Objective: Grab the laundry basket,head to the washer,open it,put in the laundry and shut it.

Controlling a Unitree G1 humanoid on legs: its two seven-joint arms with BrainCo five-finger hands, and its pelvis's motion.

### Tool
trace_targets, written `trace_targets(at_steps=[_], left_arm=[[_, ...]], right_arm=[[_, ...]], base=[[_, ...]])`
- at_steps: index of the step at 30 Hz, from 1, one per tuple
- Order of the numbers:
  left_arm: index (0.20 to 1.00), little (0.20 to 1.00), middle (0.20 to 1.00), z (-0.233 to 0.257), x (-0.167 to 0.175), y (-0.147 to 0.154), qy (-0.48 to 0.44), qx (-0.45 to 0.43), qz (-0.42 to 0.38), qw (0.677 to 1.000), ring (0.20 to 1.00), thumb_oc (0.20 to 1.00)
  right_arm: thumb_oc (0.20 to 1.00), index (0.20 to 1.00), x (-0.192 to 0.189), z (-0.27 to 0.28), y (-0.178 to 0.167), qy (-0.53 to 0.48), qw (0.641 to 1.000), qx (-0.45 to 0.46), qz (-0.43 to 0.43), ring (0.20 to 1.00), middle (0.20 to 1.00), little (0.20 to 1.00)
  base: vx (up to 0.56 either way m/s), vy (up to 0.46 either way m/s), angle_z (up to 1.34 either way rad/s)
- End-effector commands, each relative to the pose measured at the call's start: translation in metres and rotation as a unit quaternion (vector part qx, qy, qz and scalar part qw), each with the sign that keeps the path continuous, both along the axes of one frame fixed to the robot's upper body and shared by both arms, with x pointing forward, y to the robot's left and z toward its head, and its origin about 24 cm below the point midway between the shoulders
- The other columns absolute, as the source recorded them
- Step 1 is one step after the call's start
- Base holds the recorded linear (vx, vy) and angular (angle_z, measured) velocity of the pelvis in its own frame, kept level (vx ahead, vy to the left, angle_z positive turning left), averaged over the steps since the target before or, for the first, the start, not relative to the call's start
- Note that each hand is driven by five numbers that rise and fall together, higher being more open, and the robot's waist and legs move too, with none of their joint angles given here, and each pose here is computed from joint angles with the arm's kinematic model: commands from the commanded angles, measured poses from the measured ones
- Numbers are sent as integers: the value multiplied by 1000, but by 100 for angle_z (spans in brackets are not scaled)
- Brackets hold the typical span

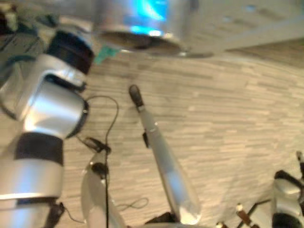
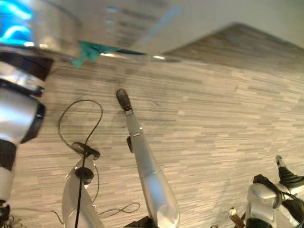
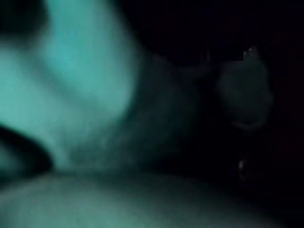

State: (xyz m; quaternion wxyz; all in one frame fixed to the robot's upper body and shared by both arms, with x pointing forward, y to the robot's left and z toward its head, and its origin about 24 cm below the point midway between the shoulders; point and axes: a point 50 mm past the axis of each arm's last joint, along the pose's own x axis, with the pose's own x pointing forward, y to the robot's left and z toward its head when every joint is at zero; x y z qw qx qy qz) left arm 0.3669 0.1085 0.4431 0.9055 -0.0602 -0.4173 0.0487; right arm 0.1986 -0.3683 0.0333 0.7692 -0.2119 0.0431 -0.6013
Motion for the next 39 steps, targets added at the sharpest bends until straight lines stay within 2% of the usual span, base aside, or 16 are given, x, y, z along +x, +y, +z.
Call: trace_targets(at_steps=[1, 4, 5, 7, 10, 14, 16, 20, 23, 24, 26, 31, 32, 33, 35, 39], left_arm=[[1000, 1000, 1000, 38, -27, -22, -73, -9, -75, 994, 1000, 1000], [1000, 1000, 1000, 27, -20, -27, -57, -2, -83, 995, 1000, 1000], [1000, 1000, 1000, 20, -29, -51, -85, 15, -134, 987, 1000, 1000], [1000, 1000, 1000, 17, -32, -57, -94, 19, -144, 985, 1000, 1000], [1000, 1000, 1000, 17, -42, -71, -121, 69, -163, 977, 1000, 1000], [1000, 1000, 1000, 17, -48, -79, -144, 138, -150, 968, 1000, 1000], [1000, 1000, 1000, 16, -47, -77, -147, 137, -138, 970, 1000, 1000], [1000, 1000, 1000, 7, -36, -61, -152, 224, -24, 962, 1000, 1000], [1000, 1000, 1000, -10, -23, -49, -153, 387, 112, 902, 1000, 1000], [1000, 1000, 1000, -20, -18, -44, -150, 437, 145, 875, 1000, 1000], [1000, 1000, 1000, -42, -8, -33, -135, 490, 171, 844, 1000, 1000], [1000, 1000, 1000, -125, 15, 1, -36, 567, 161, 807, 1000, 1000], [1000, 1000, 1000, -158, 16, 13, 7, 564, 133, 815, 1000, 1000], [1000, 1000, 1000, -158, 16, 13, 7, 564, 133, 815, 1000, 1000], [1000, 1000, 1000, -198, 12, 28, 57, 559, 101, 821, 1000, 1000], [1000, 1000, 1000, -276, -14, 50, 138, 553, 35, 821, 1000, 1000]], right_arm=[[1000, 1000, -29, -6, -16, 53, 998, -31, -27, 1000, 1000, 1000], [1000, 1000, -20, -8, -11, 59, 998, -27, -11, 1000, 1000, 1000], [1000, 1000, -13, -9, -3, 64, 997, -30, 14, 1000, 1000, 1000], [1000, 1000, -11, -11, -2, 67, 997, -29, 23, 1000, 1000, 1000], [1000, 1000, -14, -13, -3, 71, 996, -29, 37, 1000, 1000, 1000], [1000, 1000, -20, -13, -11, 78, 996, -24, 39, 1000, 1000, 1000], [1000, 1000, -22, -16, -12, 82, 996, -21, 39, 1000, 1000, 1000], [1000, 1000, -23, -15, -15, 68, 997, -17, 44, 1000, 1000, 1000], [1000, 1000, -24, -11, -23, 56, 997, -16, 51, 1000, 1000, 1000], [1000, 1000, -23, -7, -29, 50, 998, -15, 47, 1000, 1000, 1000], [1000, 1000, -20, -6, -32, 42, 998, -7, 50, 1000, 1000, 1000], [1000, 1000, -6, 0, -37, 36, 997, 12, 71, 1000, 1000, 1000], [1000, 1000, -2, 2, -38, 40, 996, 17, 80, 1000, 1000, 1000], [1000, 1000, -2, 2, -38, 40, 996, 17, 80, 1000, 1000, 1000], [1000, 1000, -3, 2, -40, 41, 995, 30, 83, 1000, 1000, 1000], [1000, 1000, -12, -4, -47, 58, 994, 51, 79, 1000, 1000, 1000]], base=[[9, 30, -10], [-3, -2, -6], [-19, -19, 6], [-18, -28, 11], [-14, -37, 7], [0, 0, 0], [-10, -2, -4], [-12, 2, -2], [-32, 22, -5], [0, 0, 0], [-5, 30, 4], [-16, 17, 7], [-56, 34, 27], [-61, 34, 25], [-55, 42, 26], [-21, 57, 19]])
